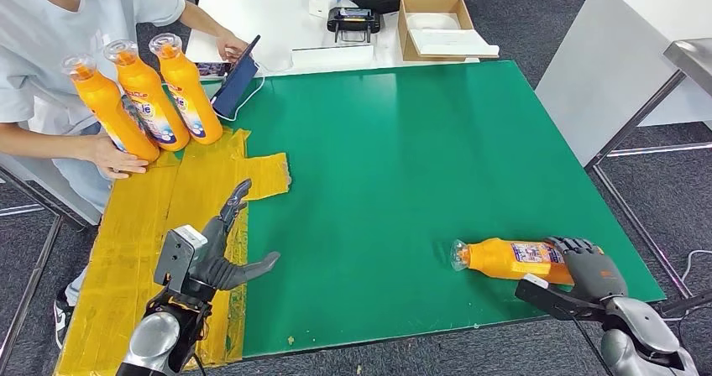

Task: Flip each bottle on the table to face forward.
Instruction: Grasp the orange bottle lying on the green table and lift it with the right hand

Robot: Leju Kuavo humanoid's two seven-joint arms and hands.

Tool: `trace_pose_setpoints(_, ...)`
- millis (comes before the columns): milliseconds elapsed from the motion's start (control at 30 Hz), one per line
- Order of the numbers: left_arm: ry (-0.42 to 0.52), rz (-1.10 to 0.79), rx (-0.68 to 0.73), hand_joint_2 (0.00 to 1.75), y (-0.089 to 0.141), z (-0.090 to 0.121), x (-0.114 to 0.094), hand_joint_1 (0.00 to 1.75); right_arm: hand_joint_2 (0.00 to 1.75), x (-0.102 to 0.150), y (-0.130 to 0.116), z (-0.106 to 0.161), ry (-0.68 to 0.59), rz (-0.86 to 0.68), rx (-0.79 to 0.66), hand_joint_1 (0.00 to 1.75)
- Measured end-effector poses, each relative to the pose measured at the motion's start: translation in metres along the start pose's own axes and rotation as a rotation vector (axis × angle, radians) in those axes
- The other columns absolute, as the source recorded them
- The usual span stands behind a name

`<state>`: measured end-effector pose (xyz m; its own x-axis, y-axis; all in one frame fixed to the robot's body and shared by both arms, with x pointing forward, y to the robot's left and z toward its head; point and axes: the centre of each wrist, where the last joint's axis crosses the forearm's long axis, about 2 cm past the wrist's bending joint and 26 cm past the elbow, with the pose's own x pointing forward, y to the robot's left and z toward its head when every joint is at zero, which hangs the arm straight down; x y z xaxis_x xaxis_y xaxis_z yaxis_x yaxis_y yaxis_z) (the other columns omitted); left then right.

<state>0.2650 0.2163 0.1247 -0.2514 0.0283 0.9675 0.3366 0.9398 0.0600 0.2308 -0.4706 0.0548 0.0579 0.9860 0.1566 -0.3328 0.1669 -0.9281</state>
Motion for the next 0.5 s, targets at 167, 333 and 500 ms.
trace_pose_setpoints(167, 0.001, 0.005, 0.0, 1.75, 0.0, -0.001, -0.001, 0.0, 1.75, -0.004, -0.002, 0.001, 0.001, 0.013, 0.038, 1.75)
trace_pose_setpoints(333, 0.004, 0.005, -0.001, 1.75, 0.001, -0.001, -0.001, 0.0, 1.75, 0.002, -0.001, 0.0, -0.039, -0.003, -0.052, 1.75)
trace_pose_setpoints(500, 0.002, -0.002, -0.013, 1.75, -0.001, -0.004, 0.0, 0.0, 1.75, 0.045, 0.007, -0.003, -0.16, -0.253, -0.245, 1.75)
